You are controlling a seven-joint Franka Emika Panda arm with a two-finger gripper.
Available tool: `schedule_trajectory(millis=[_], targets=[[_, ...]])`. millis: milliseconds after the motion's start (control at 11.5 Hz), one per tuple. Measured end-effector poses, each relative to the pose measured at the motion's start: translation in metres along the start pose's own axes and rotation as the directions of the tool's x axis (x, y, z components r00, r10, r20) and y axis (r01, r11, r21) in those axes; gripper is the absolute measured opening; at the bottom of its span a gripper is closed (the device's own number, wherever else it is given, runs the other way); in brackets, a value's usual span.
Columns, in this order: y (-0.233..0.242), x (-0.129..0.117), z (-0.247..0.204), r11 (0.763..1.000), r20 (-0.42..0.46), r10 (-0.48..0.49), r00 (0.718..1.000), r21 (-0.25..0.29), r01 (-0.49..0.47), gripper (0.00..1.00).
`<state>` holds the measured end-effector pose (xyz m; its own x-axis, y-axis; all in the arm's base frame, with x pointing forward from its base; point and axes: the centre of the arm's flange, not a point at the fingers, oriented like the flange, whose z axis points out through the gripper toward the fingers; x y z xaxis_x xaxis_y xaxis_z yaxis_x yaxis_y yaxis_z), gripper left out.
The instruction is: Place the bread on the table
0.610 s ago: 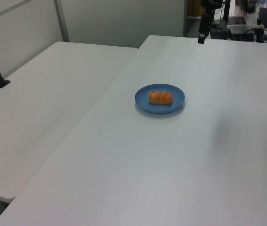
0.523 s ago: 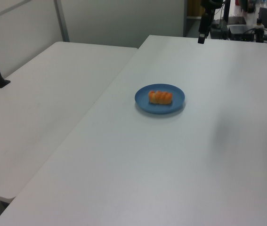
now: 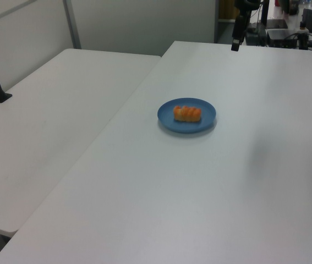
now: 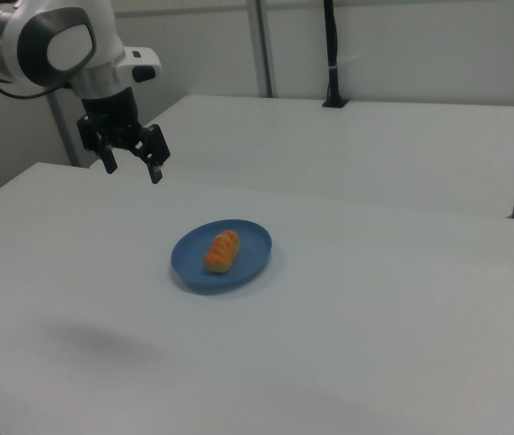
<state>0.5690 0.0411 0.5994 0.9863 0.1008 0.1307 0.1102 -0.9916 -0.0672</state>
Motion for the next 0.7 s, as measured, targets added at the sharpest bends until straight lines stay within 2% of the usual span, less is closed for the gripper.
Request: schedule_trajectory(millis=[436,697], targets=[[-0.007,0.002,0.006,1.000,0.010,-0.017,1.000,0.002,0.017,1.00],[-0.018,0.017,0.026,0.999,0.033,-0.036,0.999,0.006,0.036,1.00]])
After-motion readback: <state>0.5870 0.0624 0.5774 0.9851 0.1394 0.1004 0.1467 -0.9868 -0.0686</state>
